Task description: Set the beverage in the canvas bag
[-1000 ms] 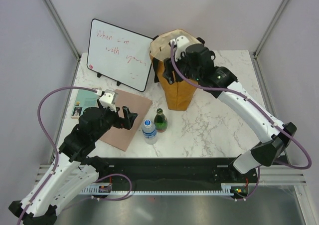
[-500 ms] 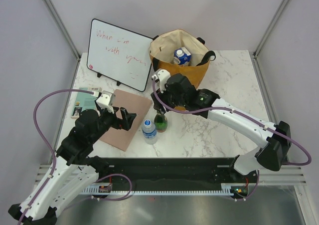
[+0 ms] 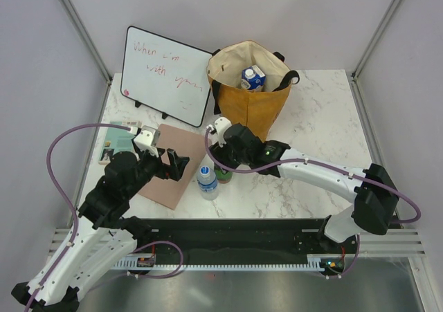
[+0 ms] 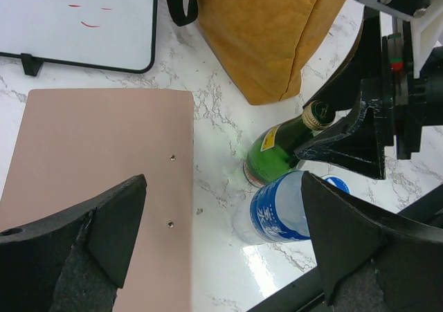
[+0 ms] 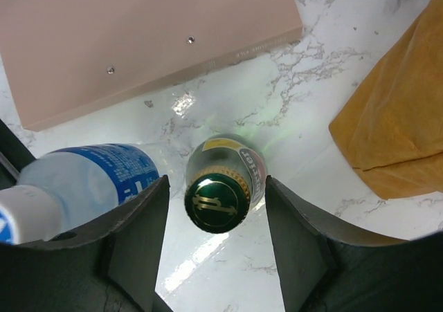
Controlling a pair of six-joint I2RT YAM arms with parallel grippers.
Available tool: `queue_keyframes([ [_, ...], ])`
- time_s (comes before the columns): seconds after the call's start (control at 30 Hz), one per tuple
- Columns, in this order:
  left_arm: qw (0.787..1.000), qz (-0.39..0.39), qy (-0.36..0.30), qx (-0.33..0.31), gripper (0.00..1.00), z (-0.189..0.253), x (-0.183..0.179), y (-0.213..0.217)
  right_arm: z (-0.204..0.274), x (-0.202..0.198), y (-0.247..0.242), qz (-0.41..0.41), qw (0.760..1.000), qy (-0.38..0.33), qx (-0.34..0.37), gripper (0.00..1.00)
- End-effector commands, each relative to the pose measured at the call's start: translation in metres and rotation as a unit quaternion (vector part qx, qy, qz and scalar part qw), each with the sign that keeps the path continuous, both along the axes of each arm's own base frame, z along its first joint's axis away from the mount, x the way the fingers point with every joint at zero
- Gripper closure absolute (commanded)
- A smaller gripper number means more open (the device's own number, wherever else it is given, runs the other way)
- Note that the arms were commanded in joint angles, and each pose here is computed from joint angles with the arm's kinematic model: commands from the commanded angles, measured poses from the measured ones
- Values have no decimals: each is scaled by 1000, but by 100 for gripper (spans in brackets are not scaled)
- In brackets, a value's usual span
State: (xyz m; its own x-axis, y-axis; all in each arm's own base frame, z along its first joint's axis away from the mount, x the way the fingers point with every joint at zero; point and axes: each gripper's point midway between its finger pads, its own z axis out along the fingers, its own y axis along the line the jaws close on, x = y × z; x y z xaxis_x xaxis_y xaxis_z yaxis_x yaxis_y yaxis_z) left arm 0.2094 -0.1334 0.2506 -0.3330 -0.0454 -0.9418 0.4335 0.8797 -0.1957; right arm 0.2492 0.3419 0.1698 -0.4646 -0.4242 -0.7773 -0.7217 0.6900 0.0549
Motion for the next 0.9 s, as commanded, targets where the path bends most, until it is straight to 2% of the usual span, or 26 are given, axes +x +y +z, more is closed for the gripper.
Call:
queue_keyframes([
  [0.0,1000,-3,-22,3,0,8,4,-2,-1,10,7,-28,999,-18,34,36],
  [0.23,1000,-2,-20,4,0,7,5,-2,-11,13,6,-31,998,-32,44,43],
  [0.57,1000,-2,-19,5,0,6,5,-2,-10,18,11,-35,997,-42,60,47],
  [0.73,1000,-2,-20,4,0,7,5,-2,-12,20,11,-38,997,-45,58,38],
  [0.87,1000,-2,-19,5,0,6,5,-2,-13,19,11,-37,997,-44,56,37],
])
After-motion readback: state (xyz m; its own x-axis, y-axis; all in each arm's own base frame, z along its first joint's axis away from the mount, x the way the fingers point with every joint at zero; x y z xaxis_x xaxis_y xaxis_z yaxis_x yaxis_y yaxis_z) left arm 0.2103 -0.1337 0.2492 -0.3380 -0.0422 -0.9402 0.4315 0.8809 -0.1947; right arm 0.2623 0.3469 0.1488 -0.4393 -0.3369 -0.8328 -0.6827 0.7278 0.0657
